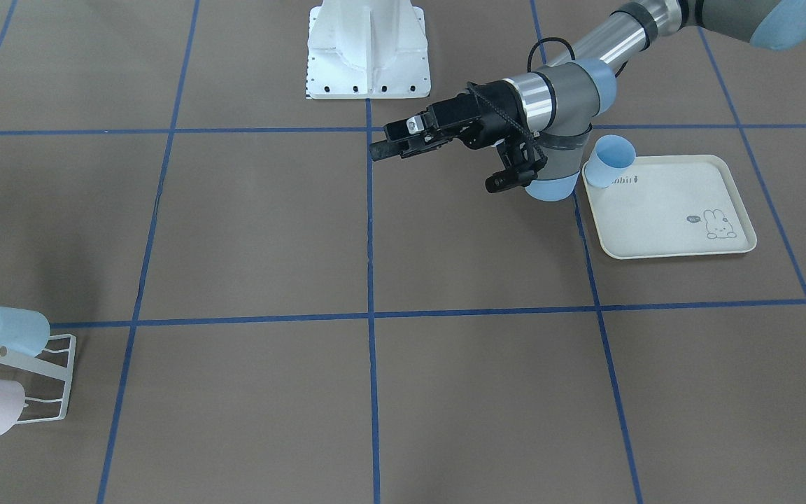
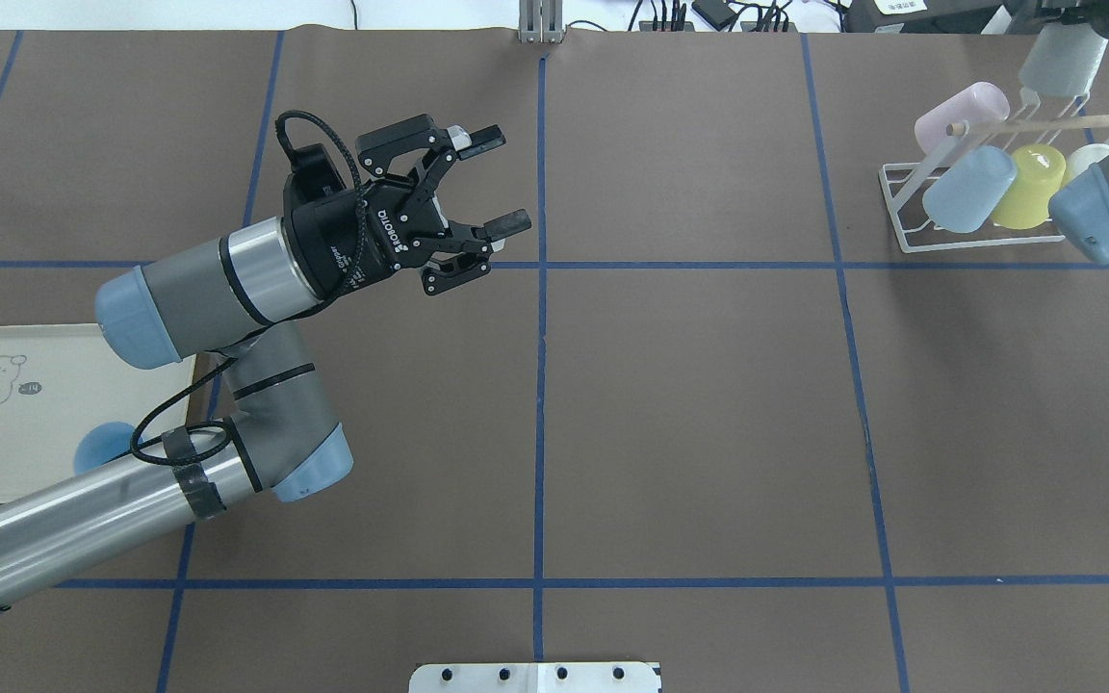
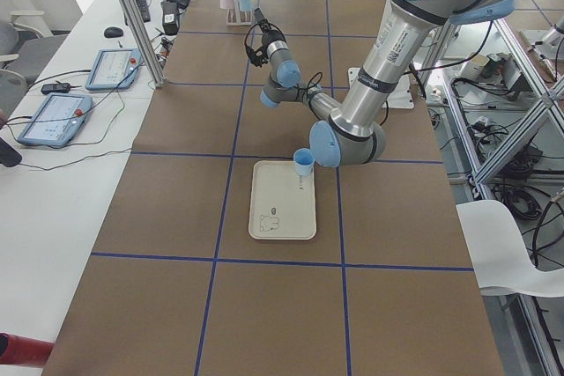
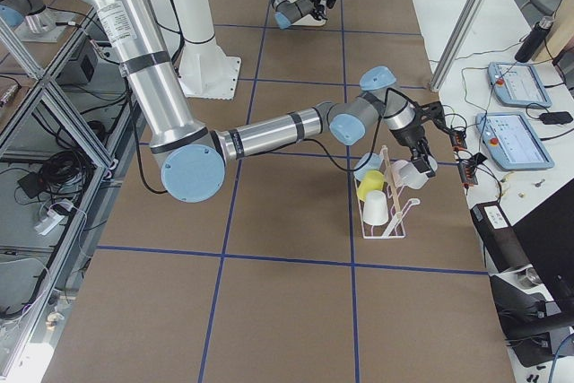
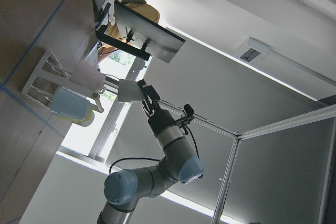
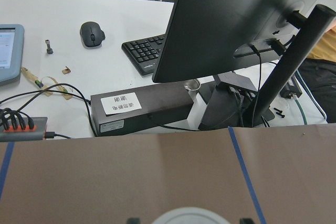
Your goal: Transfer IKEA cup to right arm and place on rack
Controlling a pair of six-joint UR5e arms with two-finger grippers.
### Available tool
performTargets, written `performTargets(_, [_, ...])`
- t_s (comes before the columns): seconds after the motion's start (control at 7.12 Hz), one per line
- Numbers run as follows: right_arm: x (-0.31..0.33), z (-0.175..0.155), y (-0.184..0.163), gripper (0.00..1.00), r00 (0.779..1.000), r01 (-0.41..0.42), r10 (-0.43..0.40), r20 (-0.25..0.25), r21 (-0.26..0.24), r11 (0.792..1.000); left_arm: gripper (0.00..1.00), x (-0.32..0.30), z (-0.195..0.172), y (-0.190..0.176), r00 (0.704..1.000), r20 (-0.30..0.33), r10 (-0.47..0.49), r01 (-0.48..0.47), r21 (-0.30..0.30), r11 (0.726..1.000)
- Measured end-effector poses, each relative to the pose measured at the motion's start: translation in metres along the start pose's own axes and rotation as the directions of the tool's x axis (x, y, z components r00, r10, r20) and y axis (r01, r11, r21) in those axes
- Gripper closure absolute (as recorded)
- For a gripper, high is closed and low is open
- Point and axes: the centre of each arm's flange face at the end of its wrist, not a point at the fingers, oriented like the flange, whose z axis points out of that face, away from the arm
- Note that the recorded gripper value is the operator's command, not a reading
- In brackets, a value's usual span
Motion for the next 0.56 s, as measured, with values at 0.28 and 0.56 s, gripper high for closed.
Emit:
performTargets(0.28, [-0.0004, 0.0075, 0.0041, 1.00, 1.000, 0.004, -0.004, 0.001, -0.002, 1.000, 0.16, -0.0009, 0.0001, 0.0000, 1.000, 0.001, -0.001, 0.001, 0.000, 1.000])
performTargets(0.56, [-0.0036, 0.0116, 0.0076, 1.00, 1.000, 0.008, -0.008, 0.001, -0.009, 1.000, 0.16, -0.0012, 0.0001, 0.0001, 1.000, 0.002, -0.001, 0.001, 0.000, 1.000])
